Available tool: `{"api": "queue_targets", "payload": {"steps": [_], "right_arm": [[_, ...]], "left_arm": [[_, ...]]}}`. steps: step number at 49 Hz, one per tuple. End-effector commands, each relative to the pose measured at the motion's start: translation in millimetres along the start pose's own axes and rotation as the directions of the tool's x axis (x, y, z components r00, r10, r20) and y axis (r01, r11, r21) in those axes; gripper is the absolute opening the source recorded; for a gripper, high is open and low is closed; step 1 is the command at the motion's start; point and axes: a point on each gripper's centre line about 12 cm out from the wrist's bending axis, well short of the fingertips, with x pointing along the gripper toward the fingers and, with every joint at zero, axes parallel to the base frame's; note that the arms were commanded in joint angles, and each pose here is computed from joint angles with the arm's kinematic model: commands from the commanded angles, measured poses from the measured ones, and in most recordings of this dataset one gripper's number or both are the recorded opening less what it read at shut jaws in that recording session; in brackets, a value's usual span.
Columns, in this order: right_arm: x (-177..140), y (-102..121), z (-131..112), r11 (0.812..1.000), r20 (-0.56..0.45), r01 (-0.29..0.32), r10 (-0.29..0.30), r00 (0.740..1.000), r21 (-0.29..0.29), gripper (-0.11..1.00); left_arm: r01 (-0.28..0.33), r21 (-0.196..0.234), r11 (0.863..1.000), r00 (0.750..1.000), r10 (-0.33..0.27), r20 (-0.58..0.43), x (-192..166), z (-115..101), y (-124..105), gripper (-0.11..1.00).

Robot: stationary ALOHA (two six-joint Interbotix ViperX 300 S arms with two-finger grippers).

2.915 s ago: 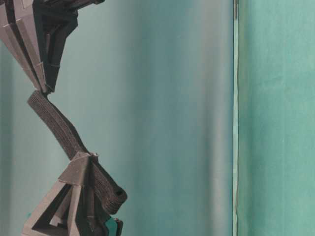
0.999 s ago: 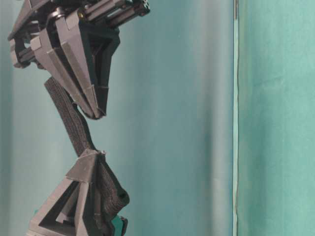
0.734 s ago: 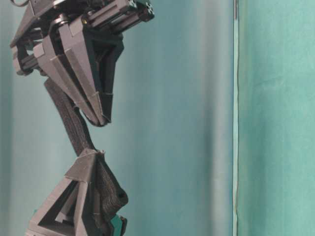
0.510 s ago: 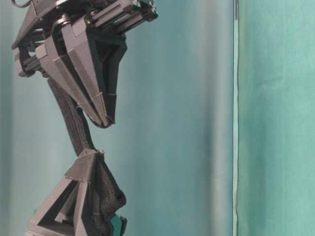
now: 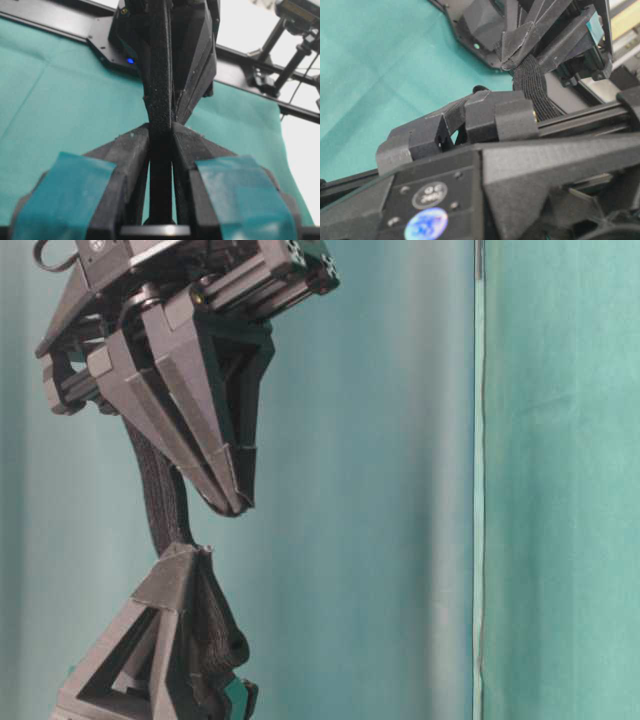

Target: Peel off the Velcro with your right arm.

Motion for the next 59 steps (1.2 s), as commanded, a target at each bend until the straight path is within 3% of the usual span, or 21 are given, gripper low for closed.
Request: {"api": "queue_targets", "payload": {"steps": [1,59], "right_arm": [[0.9,-7.0,10.3,1.0,0.023,0.016,-0.016,1.0,-0.008,0.09],[37.2,6.3,6.7,0.999,-0.01,-0.043,0.042,0.999,-0.016,0.09]], "left_arm": [[0.01,0.002,1.0,0.999,-0.01,0.05,1.7,16.0,-3.0,0.13],[0.007,0.002,1.0,0.999,-0.007,0.051,1.7,16.3,-2.0,0.13]]}}
